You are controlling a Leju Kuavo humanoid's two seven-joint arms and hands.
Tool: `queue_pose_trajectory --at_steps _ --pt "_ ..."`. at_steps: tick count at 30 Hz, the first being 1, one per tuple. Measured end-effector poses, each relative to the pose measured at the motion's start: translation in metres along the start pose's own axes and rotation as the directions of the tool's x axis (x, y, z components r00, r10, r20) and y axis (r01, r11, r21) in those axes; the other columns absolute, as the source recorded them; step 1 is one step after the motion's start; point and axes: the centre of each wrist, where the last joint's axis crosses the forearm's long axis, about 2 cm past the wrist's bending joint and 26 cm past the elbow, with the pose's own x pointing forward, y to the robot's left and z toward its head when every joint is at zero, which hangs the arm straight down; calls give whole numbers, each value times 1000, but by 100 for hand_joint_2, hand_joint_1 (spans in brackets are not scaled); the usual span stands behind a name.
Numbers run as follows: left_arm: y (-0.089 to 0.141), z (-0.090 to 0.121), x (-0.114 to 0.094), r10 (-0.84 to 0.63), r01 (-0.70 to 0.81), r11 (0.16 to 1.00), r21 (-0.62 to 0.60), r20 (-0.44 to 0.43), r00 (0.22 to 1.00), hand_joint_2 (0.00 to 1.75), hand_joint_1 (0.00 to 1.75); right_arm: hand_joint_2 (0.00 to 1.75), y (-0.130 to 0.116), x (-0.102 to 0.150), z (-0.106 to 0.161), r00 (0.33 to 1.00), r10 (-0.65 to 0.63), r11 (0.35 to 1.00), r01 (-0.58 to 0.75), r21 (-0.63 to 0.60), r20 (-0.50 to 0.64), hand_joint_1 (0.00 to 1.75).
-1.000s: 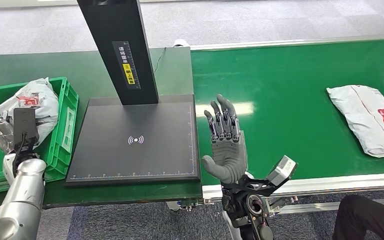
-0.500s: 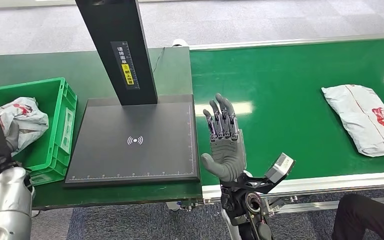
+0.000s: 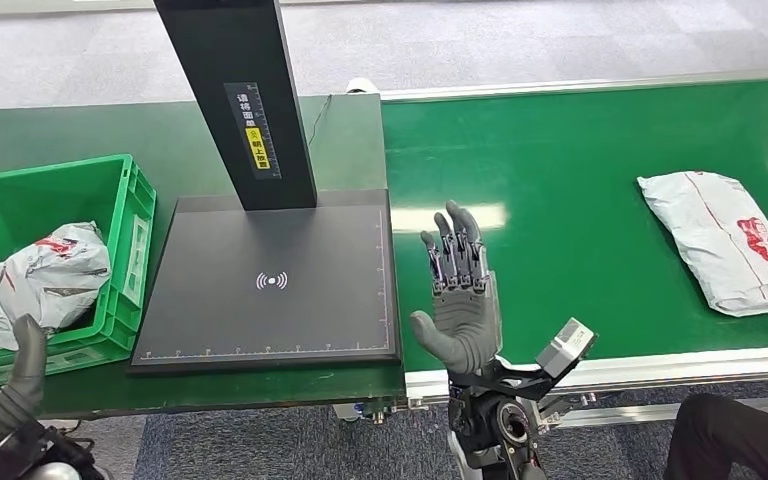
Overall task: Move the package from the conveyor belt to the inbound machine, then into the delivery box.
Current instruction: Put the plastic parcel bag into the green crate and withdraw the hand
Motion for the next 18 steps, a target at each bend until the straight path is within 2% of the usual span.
queue_pose_trajectory --at_steps 5,8,10,13,15,18 --pt "-6 4 28 97 -97 995 -3 22 995 175 0 175 0 1 2 1000 19 1000 -19 -14 3 0" --pt "-18 15 38 222 -223 969 -105 -23 975 175 0 175 0 3 4 997 78 996 -77 -41 8 0" --pt "-31 31 45 311 -330 919 -218 -114 943 175 0 175 1 4 8 990 138 988 -138 -63 10 0" --pt "-50 64 48 395 -484 797 -361 -295 870 175 0 175 5 4 14 969 248 965 -247 -82 -5 0" --pt "-57 85 47 386 -526 738 -422 -375 843 175 0 175 9 3 18 953 301 950 -301 -80 -24 0" --pt "-61 111 43 329 -530 692 -490 -440 836 175 0 175 15 -1 27 933 356 931 -359 -70 -51 0"
